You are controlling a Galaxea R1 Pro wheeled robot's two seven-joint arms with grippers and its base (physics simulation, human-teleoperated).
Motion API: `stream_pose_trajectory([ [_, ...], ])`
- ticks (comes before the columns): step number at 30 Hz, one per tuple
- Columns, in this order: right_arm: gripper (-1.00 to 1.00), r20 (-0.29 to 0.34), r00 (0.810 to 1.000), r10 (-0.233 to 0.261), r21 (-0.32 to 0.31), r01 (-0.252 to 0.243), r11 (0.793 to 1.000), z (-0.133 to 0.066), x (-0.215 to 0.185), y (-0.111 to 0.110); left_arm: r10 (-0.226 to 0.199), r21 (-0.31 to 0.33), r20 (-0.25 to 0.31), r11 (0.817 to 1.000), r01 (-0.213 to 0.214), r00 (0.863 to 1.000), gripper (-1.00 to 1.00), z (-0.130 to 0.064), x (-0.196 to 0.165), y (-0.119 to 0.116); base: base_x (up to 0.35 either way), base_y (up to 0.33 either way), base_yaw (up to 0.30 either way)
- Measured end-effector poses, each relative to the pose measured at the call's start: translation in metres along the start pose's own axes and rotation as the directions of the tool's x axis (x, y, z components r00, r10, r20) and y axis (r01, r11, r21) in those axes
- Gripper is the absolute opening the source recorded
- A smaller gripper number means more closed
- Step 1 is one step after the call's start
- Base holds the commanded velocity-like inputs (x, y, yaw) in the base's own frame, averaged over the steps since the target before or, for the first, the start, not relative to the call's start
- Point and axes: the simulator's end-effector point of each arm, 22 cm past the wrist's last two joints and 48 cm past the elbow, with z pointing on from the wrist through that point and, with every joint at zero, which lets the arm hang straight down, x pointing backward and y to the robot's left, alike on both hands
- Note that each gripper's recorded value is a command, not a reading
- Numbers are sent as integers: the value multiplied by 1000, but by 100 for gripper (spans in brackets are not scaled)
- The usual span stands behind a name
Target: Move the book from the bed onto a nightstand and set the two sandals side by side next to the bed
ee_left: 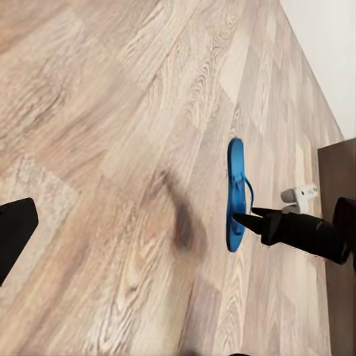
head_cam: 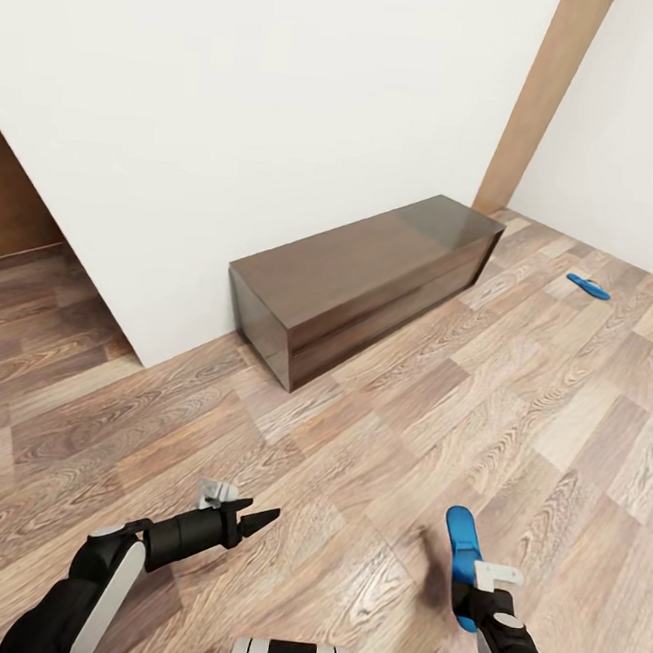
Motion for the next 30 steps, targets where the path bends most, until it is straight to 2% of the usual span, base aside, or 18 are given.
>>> stream_pose_trajectory([
  [2, -100, 9, 1000, 6, -11, -5, 1000, -2, -5, 0, -3, 0, -1, 1000, 3, 1000, 100, 0, 1, -1, 0, 0, 0],
  [6, -100, 22, 1000, 12, -129, -9, 992, -7, -14, 19, 2, 1, 5, 1000, -2, 1000, 100, -2, -2, -4, 0, 0, 0],
  [8, -100, 33, 999, 21, -176, -15, 984, -10, -22, 15, 6, 2, 9, 1000, -6, 1000, 100, -3, -5, -7, 0, 0, 0],
  [12, -100, 57, 992, 111, -211, -97, 973, -15, -38, -17, 17, 4, 20, 1000, -17, 1000, 100, -6, -11, -11, 0, 0, 0],
  [14, -100, 74, 981, 182, -239, -159, 958, -20, -50, -38, 15, 0, 19, 1000, -15, 1000, 100, -7, -10, -11, 0, 0, 0],
  [17, -100, 93, 966, 243, -289, -207, 935, -28, -62, -63, -6, -14, 5, 1000, 6, 1000, 100, -7, 1, -2, 0, 0, 0],
  [19, -100, 64, 963, 262, -325, -228, 918, -32, -50, -74, -38, -36, -14, 999, 38, 999, 100, -6, 21, 12, 0, 0, 0],
  [20, -100, 2, 960, 281, -330, -264, 906, -31, -21, -78, -52, -59, -17, 997, 51, 998, 100, -5, 41, 27, 0, 0, 0],
  [23, -100, -86, 948, 308, -319, -319, 892, -33, 20, -80, -43, -92, -1, 995, 43, 999, 100, -6, 57, 41, 0, 0, 0],
  [24, -100, -120, 942, 314, -336, -336, 880, -36, 35, -74, -44, -126, -5, 991, 43, 999, 100, -7, 65, 51, 0, 0, 0],
  [30, -100, -174, 925, 337, -401, -379, 834, -50, 56, -55, -69, -187, -24, 980, 64, 997, 100, -12, 89, 68, 0, 0, 0],
])
